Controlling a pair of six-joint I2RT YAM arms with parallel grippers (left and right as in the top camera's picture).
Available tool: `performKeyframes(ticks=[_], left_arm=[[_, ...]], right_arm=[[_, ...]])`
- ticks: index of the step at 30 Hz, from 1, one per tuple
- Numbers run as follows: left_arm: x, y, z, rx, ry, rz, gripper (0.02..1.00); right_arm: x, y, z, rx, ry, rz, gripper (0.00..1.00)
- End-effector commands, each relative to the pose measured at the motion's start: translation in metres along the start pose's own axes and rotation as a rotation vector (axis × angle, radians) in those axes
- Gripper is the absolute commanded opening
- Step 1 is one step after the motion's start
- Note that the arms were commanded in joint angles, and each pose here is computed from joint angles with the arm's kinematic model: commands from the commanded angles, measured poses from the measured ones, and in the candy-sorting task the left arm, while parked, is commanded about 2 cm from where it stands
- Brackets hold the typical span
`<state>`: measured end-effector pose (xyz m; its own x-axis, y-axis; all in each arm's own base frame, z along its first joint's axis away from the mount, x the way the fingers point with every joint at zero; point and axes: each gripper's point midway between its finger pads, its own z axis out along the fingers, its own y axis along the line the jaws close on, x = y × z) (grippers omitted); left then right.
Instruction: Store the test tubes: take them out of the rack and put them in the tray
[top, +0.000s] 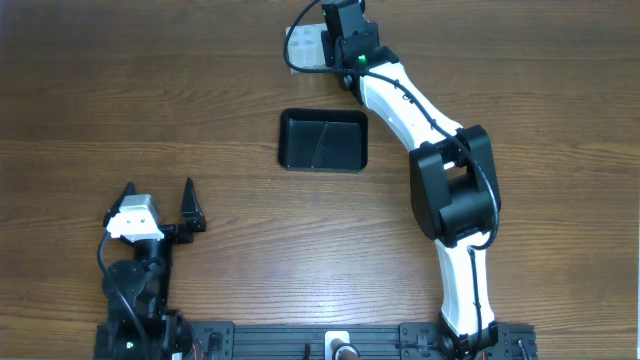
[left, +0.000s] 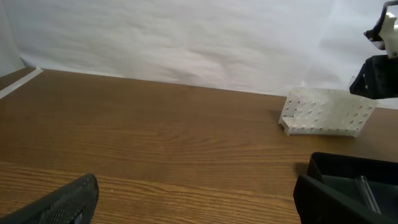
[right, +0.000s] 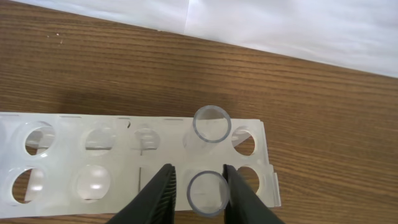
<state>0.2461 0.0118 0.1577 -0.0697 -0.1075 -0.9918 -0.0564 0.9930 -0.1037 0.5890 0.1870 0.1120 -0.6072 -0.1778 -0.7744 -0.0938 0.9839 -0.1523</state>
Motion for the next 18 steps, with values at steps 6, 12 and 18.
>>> performKeyframes(ticks=[6, 12, 18], left_arm=[[0.0015, -0.0010, -0.0001, 0.009, 0.002, 0.015, 0.998], [0.0015, -0.0010, -0.0001, 0.009, 0.002, 0.015, 0.998], [0.0015, -0.0010, -0.0001, 0.009, 0.002, 0.015, 0.998]], right_arm=[[-0.0020, 0.0011, 0.0039, 0.031, -0.008, 0.002, 0.207], [-0.0024, 0.0017, 0.0057, 0.031, -0.015, 0.004, 0.360], [0.0000, 0.0024, 0.0079, 0.031, -0.011, 0.003, 0.301]])
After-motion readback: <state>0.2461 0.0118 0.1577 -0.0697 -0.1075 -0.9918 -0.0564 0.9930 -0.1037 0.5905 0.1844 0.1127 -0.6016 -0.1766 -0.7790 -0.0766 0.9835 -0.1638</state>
